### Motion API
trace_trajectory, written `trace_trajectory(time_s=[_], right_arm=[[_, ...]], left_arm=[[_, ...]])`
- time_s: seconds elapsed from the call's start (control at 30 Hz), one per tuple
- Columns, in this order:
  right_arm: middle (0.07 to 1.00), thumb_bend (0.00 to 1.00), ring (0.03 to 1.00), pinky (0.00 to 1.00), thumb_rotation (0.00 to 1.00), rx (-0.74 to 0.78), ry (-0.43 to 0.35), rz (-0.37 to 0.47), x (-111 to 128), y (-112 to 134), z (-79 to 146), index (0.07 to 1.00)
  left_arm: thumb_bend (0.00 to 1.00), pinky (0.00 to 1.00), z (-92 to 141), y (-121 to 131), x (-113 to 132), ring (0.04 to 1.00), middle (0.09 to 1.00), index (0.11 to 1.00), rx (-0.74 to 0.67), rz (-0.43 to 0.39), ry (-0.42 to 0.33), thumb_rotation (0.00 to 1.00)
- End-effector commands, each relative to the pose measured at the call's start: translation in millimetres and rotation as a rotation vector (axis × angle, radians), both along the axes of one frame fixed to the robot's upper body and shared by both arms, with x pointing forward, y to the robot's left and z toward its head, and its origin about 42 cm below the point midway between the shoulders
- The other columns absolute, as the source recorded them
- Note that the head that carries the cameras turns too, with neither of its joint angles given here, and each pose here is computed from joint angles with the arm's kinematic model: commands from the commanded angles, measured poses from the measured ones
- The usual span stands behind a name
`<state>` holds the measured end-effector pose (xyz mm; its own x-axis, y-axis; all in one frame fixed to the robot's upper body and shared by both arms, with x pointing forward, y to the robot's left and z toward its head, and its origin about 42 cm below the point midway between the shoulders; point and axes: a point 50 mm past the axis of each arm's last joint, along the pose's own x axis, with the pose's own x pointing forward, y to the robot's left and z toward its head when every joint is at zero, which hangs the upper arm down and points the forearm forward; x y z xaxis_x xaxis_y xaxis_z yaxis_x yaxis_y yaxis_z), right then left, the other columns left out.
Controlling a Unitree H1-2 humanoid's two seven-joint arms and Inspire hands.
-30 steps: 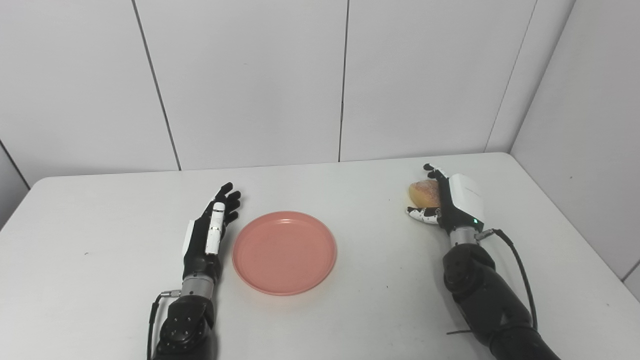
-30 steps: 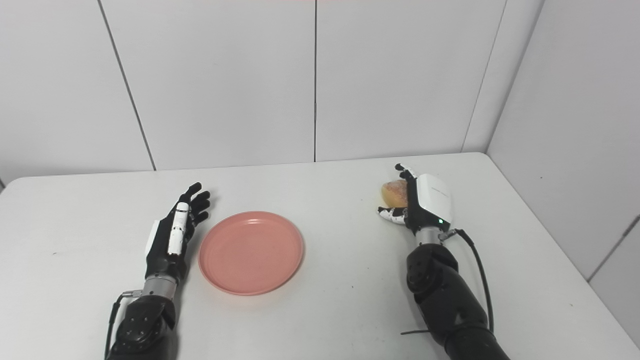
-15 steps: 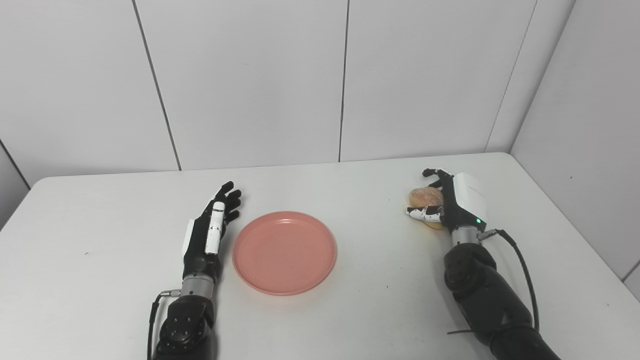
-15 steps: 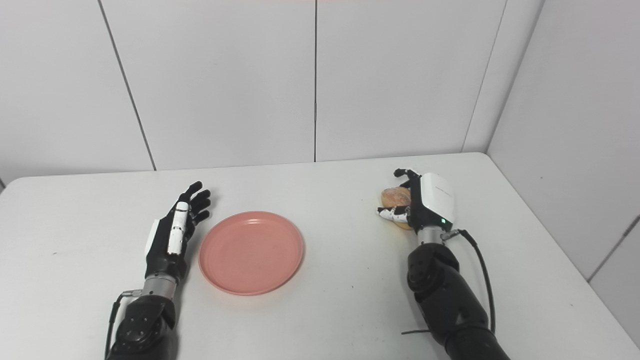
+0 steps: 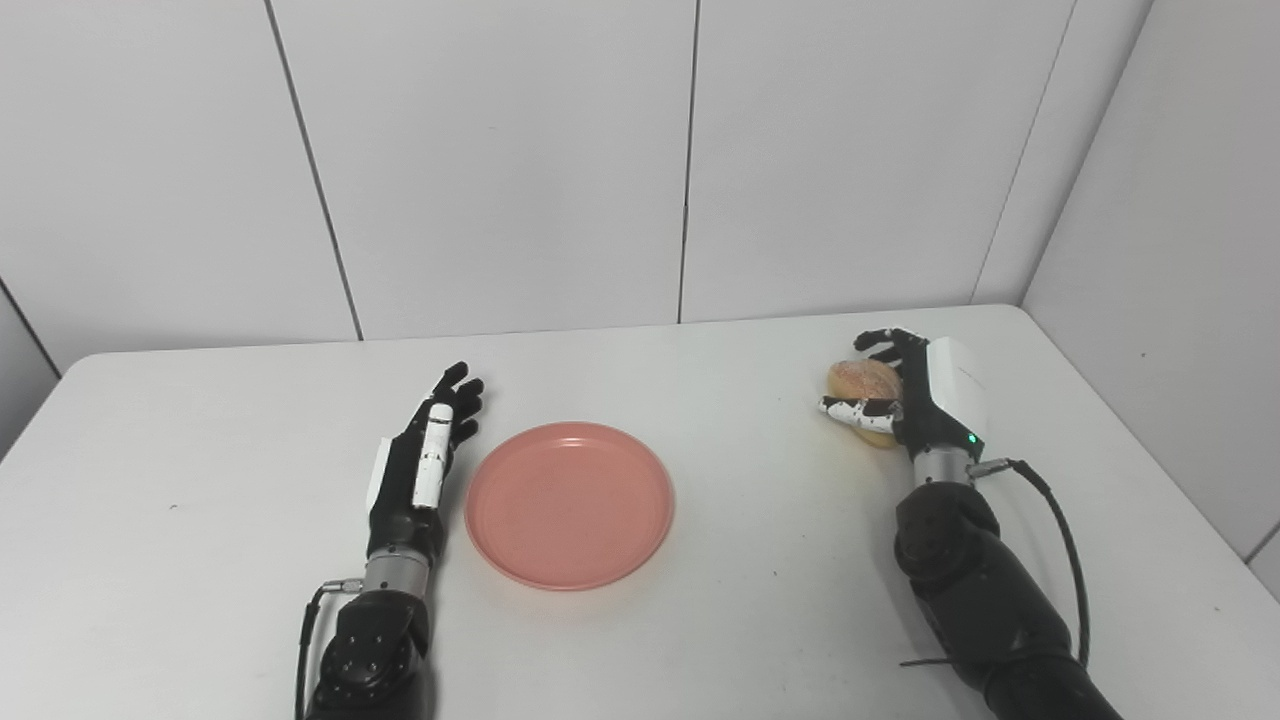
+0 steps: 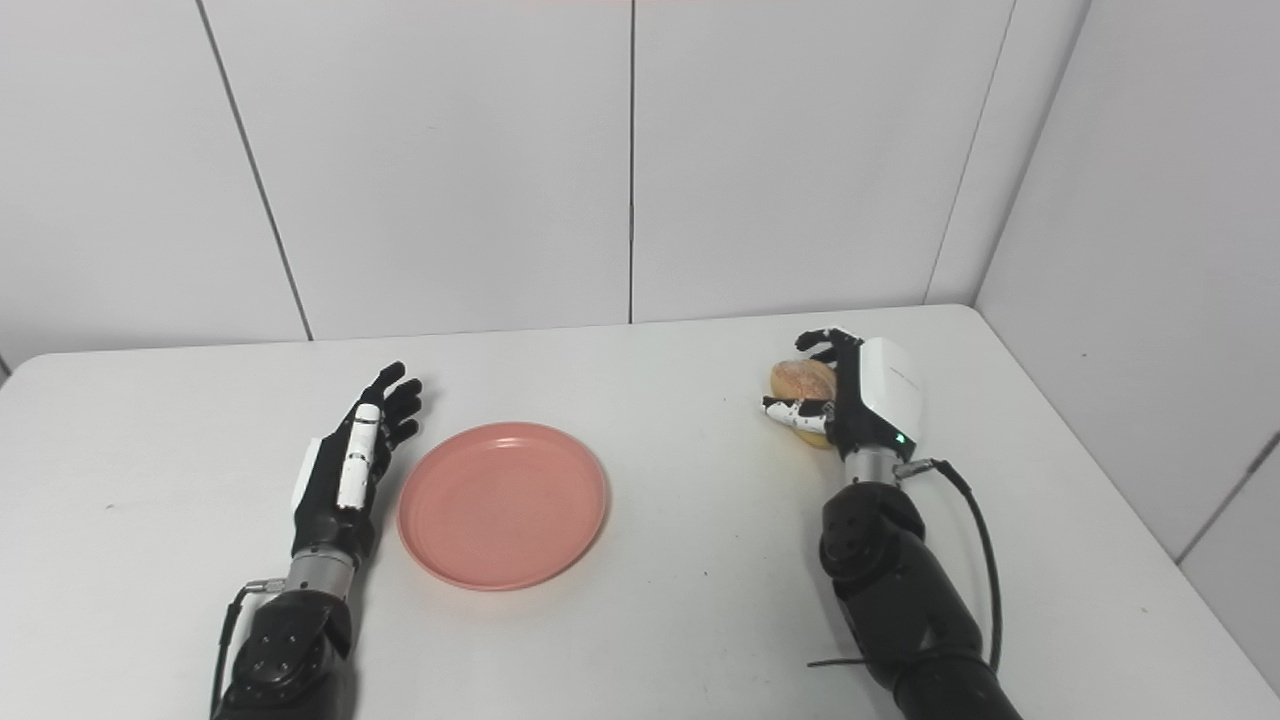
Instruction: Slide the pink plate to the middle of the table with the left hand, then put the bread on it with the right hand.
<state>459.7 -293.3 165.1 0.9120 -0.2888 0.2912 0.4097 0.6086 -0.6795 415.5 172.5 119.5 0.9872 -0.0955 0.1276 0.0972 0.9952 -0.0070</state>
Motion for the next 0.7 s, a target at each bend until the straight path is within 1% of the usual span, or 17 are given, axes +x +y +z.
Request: trace_trajectory(time_s=[0.0,0.1,0.17,0.27,0.43,0.57,0.67], right_arm=[[0.468,0.51,0.421,0.33,0.00,0.025,-0.160,0.062,7.6,8.9,38.1,0.527],[0.466,0.51,0.412,0.33,0.00,0.075,-0.212,0.125,3.6,16.9,47.1,0.524],[0.465,0.51,0.416,0.34,0.00,0.101,-0.230,0.158,0.2,21.7,53.6,0.525],[0.461,0.51,0.417,0.34,0.00,0.123,-0.237,0.185,-4.3,25.8,59.9,0.532],[0.457,0.51,0.402,0.34,0.00,0.161,-0.261,0.241,-14.4,34.5,76.5,0.540],[0.457,0.51,0.400,0.34,0.00,0.166,-0.263,0.282,-21.1,40.2,82.3,0.540],[0.458,0.51,0.401,0.34,0.00,0.173,-0.262,0.326,-25.8,49.4,85.2,0.539]], left_arm=[[0.42,0.91,-6.6,-8.6,-6.3,0.900,0.882,0.875,0.002,-0.024,0.017,1.00],[0.38,0.91,-5.1,-13.7,-6.5,0.885,0.879,0.873,0.007,-0.026,0.013,1.00],[0.38,0.90,-4.5,-15.8,-6.5,0.883,0.881,0.876,0.012,-0.026,0.016,1.00],[0.38,0.91,-4.3,-18.0,-6.6,0.893,0.892,0.888,0.022,-0.030,0.016,1.00],[0.41,0.91,-2.9,-21.5,-6.6,0.900,0.894,0.889,0.036,-0.011,0.035,1.00],[0.42,0.93,-2.2,-23.6,-7.4,0.913,0.903,0.899,0.053,-0.007,0.046,1.00],[0.43,0.93,-0.9,-24.8,-7.5,0.922,0.910,0.901,0.064,0.001,0.059,1.00]])
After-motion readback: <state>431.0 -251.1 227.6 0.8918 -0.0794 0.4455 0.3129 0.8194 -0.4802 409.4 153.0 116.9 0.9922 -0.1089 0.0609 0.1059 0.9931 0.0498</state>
